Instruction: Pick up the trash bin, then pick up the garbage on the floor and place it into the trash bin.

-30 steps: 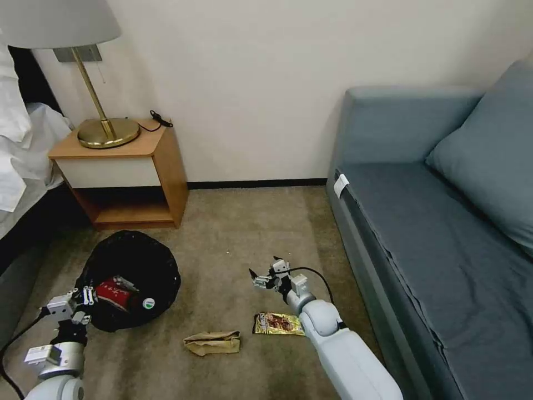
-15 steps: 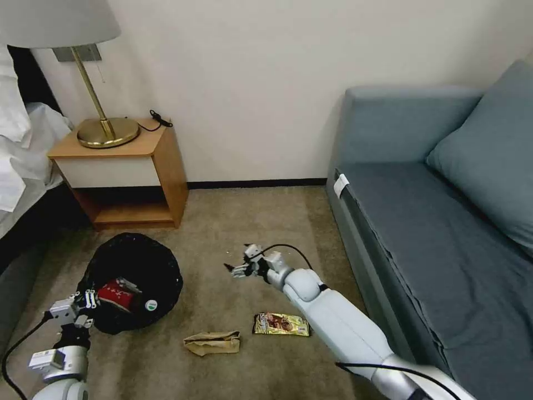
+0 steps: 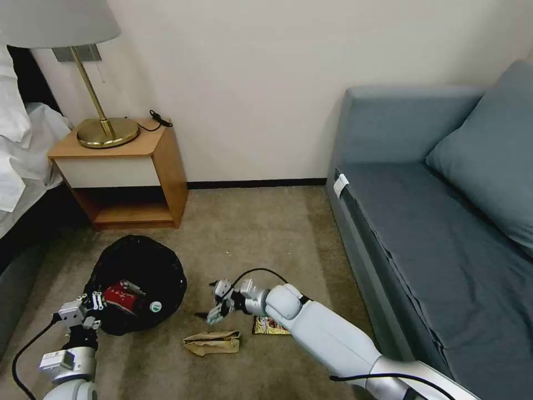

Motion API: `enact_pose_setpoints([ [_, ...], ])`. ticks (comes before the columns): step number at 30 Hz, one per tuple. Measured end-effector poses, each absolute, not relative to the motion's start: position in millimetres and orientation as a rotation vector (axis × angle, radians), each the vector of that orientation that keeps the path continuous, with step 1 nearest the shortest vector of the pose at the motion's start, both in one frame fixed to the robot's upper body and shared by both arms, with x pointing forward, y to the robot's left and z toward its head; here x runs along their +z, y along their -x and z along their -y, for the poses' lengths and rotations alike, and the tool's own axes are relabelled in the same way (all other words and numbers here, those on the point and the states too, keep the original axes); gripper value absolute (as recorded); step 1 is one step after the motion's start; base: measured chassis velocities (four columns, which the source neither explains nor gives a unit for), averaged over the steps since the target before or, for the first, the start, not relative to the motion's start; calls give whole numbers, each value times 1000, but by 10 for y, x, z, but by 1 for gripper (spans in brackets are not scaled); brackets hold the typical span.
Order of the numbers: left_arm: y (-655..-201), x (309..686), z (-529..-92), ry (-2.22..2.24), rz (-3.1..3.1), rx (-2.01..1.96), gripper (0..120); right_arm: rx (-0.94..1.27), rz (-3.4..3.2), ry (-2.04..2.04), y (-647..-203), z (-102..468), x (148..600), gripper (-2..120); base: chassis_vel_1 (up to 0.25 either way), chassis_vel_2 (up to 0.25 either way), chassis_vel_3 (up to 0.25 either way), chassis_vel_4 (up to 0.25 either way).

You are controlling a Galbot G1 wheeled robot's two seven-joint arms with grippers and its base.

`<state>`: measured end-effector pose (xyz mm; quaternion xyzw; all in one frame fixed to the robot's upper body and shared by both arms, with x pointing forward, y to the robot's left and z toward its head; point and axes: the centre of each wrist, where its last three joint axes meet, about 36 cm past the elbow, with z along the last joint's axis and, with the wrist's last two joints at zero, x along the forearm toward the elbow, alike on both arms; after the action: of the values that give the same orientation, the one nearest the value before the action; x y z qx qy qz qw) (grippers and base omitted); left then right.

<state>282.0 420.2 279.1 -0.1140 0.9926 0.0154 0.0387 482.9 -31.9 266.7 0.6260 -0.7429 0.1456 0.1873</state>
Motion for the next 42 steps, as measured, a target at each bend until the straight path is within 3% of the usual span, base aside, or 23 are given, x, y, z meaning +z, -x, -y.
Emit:
enact_pose_setpoints([
  [12,-2831,2802,-4194,343,-3049,47,5,528,1910,-1869,-4665,415,2459,100,0,0,0,0],
  [35,-2868,2806,-4137,330,-3047,42,5,735,1773,-1865,-4874,641,2149,99,0,0,0,0],
  [42,-2874,2787,-4136,329,-3051,39,5,761,1771,-1865,-4884,683,2106,85,0,0,0,0],
])
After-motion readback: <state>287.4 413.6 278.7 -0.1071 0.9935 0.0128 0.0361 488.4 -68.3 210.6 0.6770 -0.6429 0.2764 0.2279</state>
